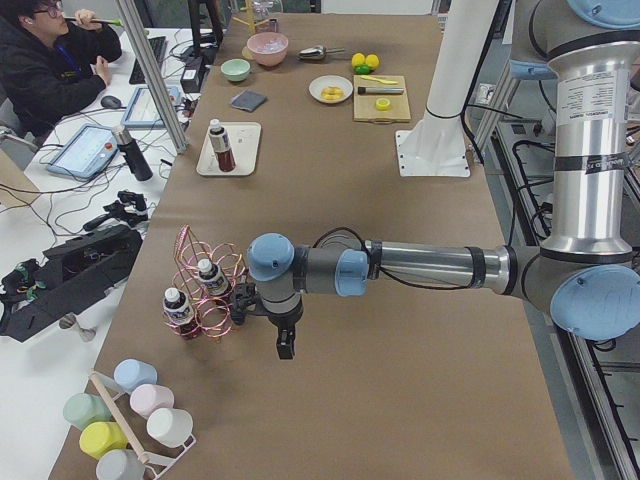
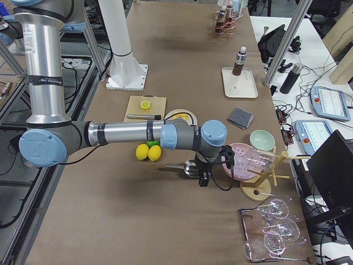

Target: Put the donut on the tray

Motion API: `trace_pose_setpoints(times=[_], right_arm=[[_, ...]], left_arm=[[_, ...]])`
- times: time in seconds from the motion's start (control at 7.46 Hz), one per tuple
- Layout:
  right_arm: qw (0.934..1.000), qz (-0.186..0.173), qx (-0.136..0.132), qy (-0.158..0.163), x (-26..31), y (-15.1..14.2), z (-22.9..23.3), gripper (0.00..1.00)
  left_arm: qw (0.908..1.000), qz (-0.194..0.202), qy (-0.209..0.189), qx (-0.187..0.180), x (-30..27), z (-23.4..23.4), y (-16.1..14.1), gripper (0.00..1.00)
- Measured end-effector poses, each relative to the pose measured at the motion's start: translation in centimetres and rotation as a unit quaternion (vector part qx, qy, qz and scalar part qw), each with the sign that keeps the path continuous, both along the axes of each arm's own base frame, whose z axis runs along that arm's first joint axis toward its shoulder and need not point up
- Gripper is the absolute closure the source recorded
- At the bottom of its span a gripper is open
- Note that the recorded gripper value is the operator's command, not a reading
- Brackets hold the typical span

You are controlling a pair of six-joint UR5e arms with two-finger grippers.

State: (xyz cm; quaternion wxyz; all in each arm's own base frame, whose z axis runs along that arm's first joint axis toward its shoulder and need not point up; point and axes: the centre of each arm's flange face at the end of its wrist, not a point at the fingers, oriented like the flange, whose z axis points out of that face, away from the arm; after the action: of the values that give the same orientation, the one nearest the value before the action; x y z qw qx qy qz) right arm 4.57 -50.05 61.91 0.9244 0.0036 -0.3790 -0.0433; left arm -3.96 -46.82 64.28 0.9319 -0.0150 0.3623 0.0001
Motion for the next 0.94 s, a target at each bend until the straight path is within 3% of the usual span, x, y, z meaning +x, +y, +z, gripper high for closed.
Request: trace_pose_setpoints(times=[0.4,0.94], right_arm=[[0.9988,0.019,-0.01,-0.044,-5.9,-0.5,-7.0,0.0],[0.9964,0.059,-0.03,-0.053,-20.3,0.7,-11.0,0.0]], left_arm=[[1.0,0.0,0.0,0.0,0.0,0.0,0.0,0.02],[1.0,0.0,0.0,-0.002,0.0,0.1,0.1,0.02]])
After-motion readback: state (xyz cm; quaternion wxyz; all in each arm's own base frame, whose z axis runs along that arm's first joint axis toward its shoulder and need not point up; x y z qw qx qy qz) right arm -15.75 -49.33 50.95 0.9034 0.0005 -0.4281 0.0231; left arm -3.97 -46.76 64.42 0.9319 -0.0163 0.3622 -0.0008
